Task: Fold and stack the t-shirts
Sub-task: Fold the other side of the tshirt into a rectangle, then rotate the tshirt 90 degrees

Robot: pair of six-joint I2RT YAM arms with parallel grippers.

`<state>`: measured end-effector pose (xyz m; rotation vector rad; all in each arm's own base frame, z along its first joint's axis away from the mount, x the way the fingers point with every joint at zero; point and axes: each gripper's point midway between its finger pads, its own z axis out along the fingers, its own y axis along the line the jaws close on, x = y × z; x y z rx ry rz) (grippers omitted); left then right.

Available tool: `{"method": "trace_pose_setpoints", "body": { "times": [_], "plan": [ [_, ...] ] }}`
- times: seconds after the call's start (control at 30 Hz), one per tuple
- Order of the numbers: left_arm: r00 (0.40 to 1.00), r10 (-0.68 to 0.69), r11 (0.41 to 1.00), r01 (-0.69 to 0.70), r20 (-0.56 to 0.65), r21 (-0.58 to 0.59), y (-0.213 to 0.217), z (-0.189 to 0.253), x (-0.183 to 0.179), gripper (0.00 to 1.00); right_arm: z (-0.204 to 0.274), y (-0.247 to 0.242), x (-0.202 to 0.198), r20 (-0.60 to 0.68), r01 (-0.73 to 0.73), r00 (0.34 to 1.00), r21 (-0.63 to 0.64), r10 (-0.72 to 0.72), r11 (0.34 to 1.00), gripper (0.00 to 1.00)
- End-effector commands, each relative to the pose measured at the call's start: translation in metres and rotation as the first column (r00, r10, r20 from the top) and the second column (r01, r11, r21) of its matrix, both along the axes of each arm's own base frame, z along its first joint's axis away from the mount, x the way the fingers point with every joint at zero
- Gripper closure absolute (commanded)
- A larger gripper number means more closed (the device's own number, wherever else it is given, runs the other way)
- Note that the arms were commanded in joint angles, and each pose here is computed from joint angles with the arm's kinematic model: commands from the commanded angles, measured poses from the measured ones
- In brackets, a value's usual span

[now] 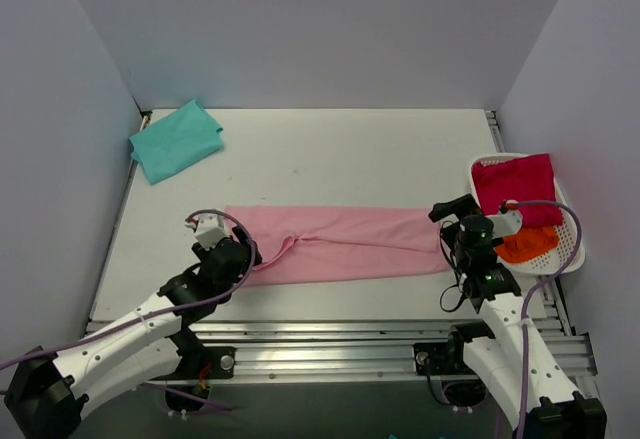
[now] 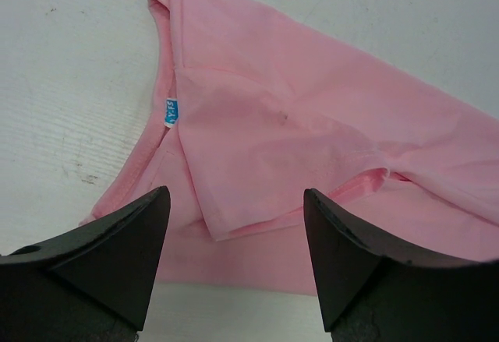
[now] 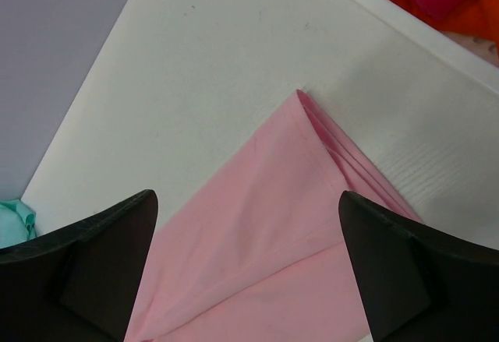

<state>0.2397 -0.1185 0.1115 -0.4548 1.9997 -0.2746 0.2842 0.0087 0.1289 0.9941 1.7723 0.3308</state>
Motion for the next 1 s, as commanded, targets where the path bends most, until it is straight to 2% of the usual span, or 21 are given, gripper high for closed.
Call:
{"method": "trace_pose_setpoints", "body": {
  "times": [0.0,0.13,0.3,0.37,0.47,0.6,0.63,0.7,0.83,0.87,0.9,0.97],
  "plan": [
    [0.998,0.051,0.998,-0.050,0.029,-0.026,-0.009,0.017,0.016,0.23,0.005,0.003,0.000,-0.006,-0.030,1.000,-0.030,0.030,0.999,0.03],
    [0.993,0.115,0.993,-0.115,-0.025,-0.012,-0.006,-0.010,0.017,0.23,0.008,0.001,0.008,-0.019,-0.029,0.999,-0.058,0.028,0.998,0.03],
    [0.972,0.227,0.973,-0.223,-0.066,0.063,0.010,-0.030,0.022,0.23,0.011,0.008,0.024,-0.003,-0.046,0.999,-0.042,0.046,0.998,0.03],
    [0.971,0.214,0.976,-0.209,-0.111,0.056,0.003,-0.034,0.029,0.23,0.015,0.010,0.029,0.005,-0.051,0.999,-0.038,0.051,0.998,0.03],
    [0.961,0.210,0.977,-0.200,-0.181,0.073,0.001,-0.063,0.047,0.22,0.024,0.011,0.038,0.021,-0.052,0.998,-0.041,0.053,0.998,0.03],
    [0.947,0.236,0.972,-0.226,-0.218,0.069,0.018,-0.085,0.064,0.25,0.031,0.011,0.043,0.033,-0.054,0.998,-0.044,0.055,0.998,0.03],
    [0.953,0.231,0.973,-0.225,-0.196,0.053,0.016,-0.083,0.071,0.26,0.034,0.011,0.045,0.037,-0.055,0.998,-0.046,0.057,0.997,0.03],
    [0.953,0.231,0.973,-0.226,-0.194,0.049,0.015,-0.083,0.077,0.37,0.034,0.010,0.045,0.034,-0.051,0.998,-0.053,0.053,0.997,0.03],
    [0.954,0.225,0.974,-0.216,-0.200,0.064,0.013,-0.085,0.082,0.51,0.038,0.008,0.045,0.049,-0.043,0.998,-0.058,0.046,0.997,0.03],
    [0.955,0.223,0.975,-0.214,-0.197,0.068,0.012,-0.085,0.084,0.58,0.038,0.008,0.044,0.049,-0.043,0.998,-0.058,0.046,0.997,0.03],
    [0.956,0.220,0.975,-0.211,-0.195,0.067,0.011,-0.084,0.087,0.75,0.038,0.008,0.044,0.050,-0.043,0.998,-0.058,0.046,0.997,0.03],
    [0.952,0.228,0.973,-0.215,-0.203,0.084,0.013,-0.086,0.091,0.89,0.041,0.006,0.045,0.058,-0.037,0.998,-0.057,0.040,0.998,0.03]
  ]
}}
